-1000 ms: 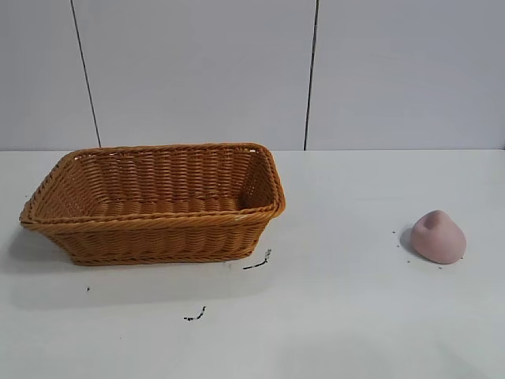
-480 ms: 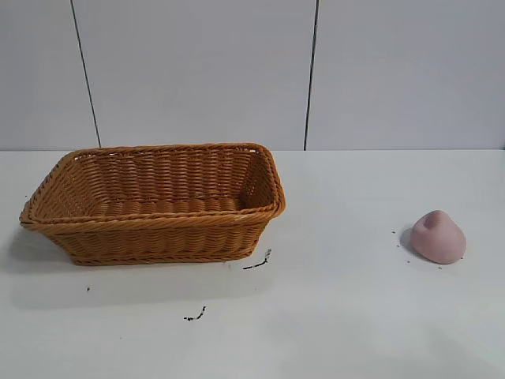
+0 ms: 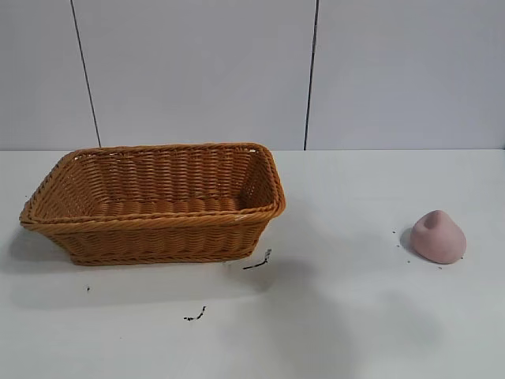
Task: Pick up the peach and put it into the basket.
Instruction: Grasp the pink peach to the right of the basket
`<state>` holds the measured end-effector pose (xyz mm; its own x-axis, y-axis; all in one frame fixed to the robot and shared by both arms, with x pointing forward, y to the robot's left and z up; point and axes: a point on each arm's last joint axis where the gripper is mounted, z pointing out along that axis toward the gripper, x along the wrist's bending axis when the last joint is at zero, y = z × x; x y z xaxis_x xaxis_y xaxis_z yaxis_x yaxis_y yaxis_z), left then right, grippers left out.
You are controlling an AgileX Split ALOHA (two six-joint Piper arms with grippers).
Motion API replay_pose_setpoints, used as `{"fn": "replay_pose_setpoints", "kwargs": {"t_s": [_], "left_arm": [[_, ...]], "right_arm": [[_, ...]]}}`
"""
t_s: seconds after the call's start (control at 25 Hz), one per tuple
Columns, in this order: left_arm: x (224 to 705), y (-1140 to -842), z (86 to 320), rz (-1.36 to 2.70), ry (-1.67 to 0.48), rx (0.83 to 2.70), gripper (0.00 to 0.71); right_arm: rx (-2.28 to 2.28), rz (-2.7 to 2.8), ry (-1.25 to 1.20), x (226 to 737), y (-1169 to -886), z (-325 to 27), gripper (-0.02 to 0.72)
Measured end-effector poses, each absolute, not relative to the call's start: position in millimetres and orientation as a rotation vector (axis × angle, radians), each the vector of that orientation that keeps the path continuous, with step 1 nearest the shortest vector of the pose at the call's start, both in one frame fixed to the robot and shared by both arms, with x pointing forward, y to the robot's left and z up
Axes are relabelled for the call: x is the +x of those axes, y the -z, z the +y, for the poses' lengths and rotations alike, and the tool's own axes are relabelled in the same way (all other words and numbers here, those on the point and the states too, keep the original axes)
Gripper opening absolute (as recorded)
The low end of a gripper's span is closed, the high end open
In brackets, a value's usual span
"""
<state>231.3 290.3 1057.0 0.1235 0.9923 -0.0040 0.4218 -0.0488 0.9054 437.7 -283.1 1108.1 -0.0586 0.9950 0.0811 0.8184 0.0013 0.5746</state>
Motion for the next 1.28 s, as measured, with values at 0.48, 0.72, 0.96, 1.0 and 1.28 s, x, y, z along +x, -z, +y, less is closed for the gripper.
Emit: {"fn": "replay_pose_setpoints", "kwargs": {"t_s": [0.48,0.72,0.96,1.0,1.28], "left_arm": [[231.3,-1057.0,290.3,1.413,-0.894,1.596,0.694],[231.3,-1057.0,290.3,1.413,-0.894,1.596,0.694],[231.3,-1057.0,290.3,1.413,-0.894,1.596,0.694],[231.3,-1057.0,290.3,1.413,-0.894,1.596,0.694],[231.3,-1057.0,290.3,1.413,-0.894,1.596,0.694]], "right_arm": [[2.050,2.092,-0.442,587.4,-1028.8,-276.9,0.696],[2.082,2.143,-0.318,617.4,-968.4,-278.0,0.696],[2.093,2.158,-0.273,630.4,-925.9,-278.4,0.696],[2.094,2.162,-0.265,631.5,-920.6,-278.6,0.696],[2.094,2.189,-0.206,633.8,-898.2,-279.8,0.696]]}}
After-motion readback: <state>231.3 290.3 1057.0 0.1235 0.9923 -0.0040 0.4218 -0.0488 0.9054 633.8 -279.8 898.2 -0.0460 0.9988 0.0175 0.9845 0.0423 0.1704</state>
